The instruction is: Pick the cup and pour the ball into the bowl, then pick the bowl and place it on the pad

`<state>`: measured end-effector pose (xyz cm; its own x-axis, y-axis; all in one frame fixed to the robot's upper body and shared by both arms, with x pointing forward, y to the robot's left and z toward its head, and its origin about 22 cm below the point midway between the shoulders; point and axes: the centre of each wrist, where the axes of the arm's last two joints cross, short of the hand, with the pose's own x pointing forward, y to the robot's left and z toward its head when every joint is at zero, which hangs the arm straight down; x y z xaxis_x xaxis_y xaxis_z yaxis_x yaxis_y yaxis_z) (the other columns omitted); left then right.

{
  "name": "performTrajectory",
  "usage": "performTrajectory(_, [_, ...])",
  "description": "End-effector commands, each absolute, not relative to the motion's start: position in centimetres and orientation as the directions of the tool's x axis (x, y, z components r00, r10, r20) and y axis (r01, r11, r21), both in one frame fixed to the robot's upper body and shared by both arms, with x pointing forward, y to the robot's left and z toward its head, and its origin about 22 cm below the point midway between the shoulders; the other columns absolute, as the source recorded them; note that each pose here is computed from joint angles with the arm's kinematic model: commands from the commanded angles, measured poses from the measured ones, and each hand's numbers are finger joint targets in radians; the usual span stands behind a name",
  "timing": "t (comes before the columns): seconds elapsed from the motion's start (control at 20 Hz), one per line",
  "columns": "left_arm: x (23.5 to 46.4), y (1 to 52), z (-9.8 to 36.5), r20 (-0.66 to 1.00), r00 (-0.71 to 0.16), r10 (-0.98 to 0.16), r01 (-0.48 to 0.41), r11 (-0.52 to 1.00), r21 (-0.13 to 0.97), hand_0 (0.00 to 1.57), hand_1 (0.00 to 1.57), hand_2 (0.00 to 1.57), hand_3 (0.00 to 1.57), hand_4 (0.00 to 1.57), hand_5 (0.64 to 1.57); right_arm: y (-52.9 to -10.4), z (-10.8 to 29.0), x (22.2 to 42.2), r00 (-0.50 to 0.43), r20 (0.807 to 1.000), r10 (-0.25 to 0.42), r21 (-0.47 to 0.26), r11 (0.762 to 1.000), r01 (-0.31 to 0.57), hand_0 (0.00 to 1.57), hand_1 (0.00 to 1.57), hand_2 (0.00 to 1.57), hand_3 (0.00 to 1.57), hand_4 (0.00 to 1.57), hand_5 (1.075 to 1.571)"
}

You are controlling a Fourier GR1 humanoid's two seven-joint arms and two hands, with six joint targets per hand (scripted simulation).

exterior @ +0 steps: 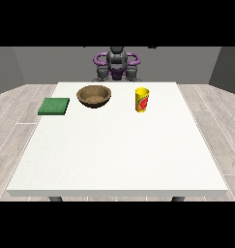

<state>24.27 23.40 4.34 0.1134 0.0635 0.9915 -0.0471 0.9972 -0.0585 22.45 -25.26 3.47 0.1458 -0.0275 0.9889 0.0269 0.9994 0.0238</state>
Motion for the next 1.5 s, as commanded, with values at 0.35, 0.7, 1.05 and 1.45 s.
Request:
performTrajectory(0.35, [27.6, 19.1, 11.3, 0.995, -0.092, 0.032, -0.063, 0.997, -0.038, 0.00, 0.00, 0.00, 0.00, 0.60, 1.556, -24.7, 10.5, 22.5, -0.059, 0.996, -0.070, 0.071, 0.997, 0.005, 0.00, 0.00, 0.00, 0.00, 0.76, 1.551])
performTrajectory(0.7, [28.9, 20.7, 7.6, 0.950, -0.312, -0.013, -0.050, 0.999, -0.002, 0.00, 0.00, 0.00, 0.00, 0.55, 1.513, -24.2, 11.2, 25.3, -0.245, 0.968, -0.060, 0.058, 0.998, -0.018, 0.00, 0.00, 0.00, 0.00, 0.71, 1.542])
performTrajectory(1.05, [30.4, 24.3, 4.2, 0.922, -0.384, -0.042, -0.077, 0.997, 0.013, 0.00, 0.00, 0.00, 0.00, 0.41, 1.484, -27.8, 10.6, 26.2, -0.375, 0.925, -0.069, 0.059, 0.998, -0.038, 0.00, 0.00, 0.00, 0.00, 0.68, 1.547])
performTrajectory(1.45, [33.0, 24.9, 0.0, 0.953, -0.295, -0.074, -0.098, 0.994, 0.047, 0.00, 0.00, 0.00, 0.00, 0.00, 1.441, -30.3, 9.1, 26.6, -0.330, 0.942, -0.068, 0.055, 0.997, -0.049, 0.00, 0.00, 0.00, 0.00, 0.67, 1.560])
